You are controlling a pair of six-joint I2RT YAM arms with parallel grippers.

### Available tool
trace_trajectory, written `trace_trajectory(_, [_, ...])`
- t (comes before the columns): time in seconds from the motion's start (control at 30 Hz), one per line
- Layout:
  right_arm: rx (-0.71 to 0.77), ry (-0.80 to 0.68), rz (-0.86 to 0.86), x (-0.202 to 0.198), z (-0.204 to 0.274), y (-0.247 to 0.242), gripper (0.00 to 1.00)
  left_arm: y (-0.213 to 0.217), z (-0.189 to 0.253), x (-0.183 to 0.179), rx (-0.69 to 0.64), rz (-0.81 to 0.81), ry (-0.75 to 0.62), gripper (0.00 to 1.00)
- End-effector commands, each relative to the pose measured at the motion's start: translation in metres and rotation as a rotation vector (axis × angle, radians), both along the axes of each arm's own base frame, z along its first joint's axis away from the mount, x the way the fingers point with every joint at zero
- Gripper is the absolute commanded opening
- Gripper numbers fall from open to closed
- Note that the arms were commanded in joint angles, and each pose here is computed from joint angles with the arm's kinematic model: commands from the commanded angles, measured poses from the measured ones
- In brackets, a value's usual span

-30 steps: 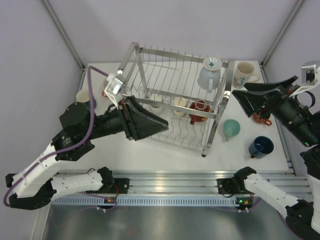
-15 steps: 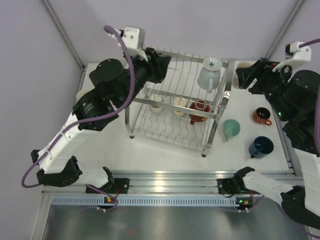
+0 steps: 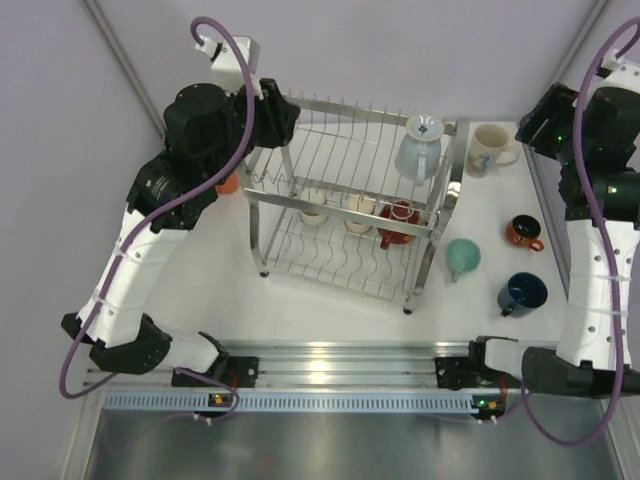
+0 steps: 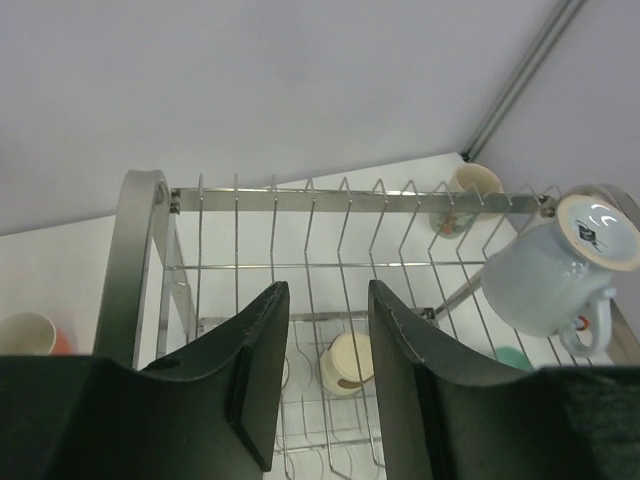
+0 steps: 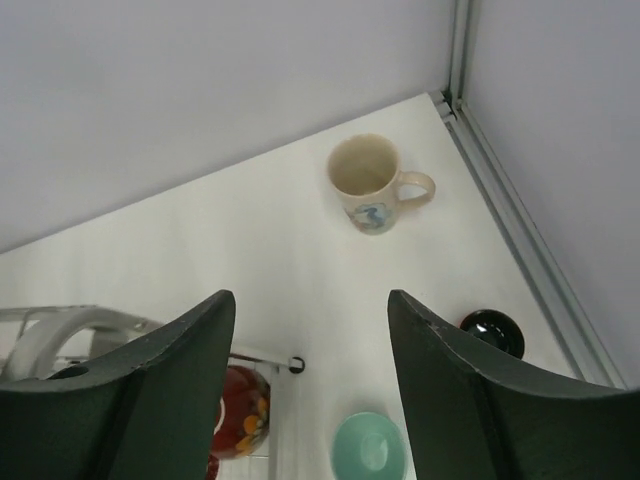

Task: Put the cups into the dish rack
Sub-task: Grab a cup with the right arm

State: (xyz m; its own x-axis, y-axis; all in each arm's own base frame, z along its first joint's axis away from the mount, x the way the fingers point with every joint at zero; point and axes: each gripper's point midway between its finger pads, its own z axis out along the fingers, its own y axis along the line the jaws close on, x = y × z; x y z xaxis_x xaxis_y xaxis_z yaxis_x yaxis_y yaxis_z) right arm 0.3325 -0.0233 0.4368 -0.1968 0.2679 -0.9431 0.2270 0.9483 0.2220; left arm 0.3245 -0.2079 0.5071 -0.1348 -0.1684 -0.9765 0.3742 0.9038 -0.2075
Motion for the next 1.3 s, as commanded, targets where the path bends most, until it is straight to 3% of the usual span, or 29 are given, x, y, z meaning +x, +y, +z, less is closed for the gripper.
trace_trajectory(0.0, [0.032,-0.049,0.104,0.013,0.01,-0.004,0.64,0.008,0.026,-0.038,-0.066,-0.095,-0.02,0.43])
trace_trajectory(0.17, [0.17,-0.036,0.103,0.036,-0.027,-0.032,0.64,0.02,0.028,-0.073,-0.117,-0.151,-0.015,0.44])
trace_trajectory(0.4, [0.375,0.034,-0.035,0.068,-0.081,-0.073,0.63,0.029,-0.001,-0.079,-0.12,-0.116,0.046,0.45])
trace_trajectory(0.53, [0.516,0.084,-0.03,0.093,-0.113,-0.075,0.62,0.033,-0.015,-0.078,-0.121,-0.09,0.075,0.45])
trace_trajectory(0.63, [0.414,0.094,0.106,0.115,-0.125,-0.073,0.64,0.034,-0.022,-0.081,-0.115,-0.095,0.083,0.45])
trace_trajectory(0.77, [0.324,0.095,0.142,0.142,-0.133,-0.091,0.66,0.029,-0.019,-0.09,-0.154,-0.145,0.068,0.45])
trace_trajectory(0.87, [0.348,0.133,0.097,0.161,-0.145,-0.107,0.65,0.025,-0.016,-0.096,-0.18,-0.18,0.059,0.45])
trace_trajectory(1.13, [0.187,0.209,-0.032,0.207,-0.173,-0.143,0.65,0.039,-0.011,-0.097,-0.196,-0.122,0.025,0.45])
trace_trajectory(1.27, [0.086,0.166,0.064,0.232,-0.169,-0.139,0.67,0.041,-0.006,-0.098,-0.204,-0.122,0.012,0.45])
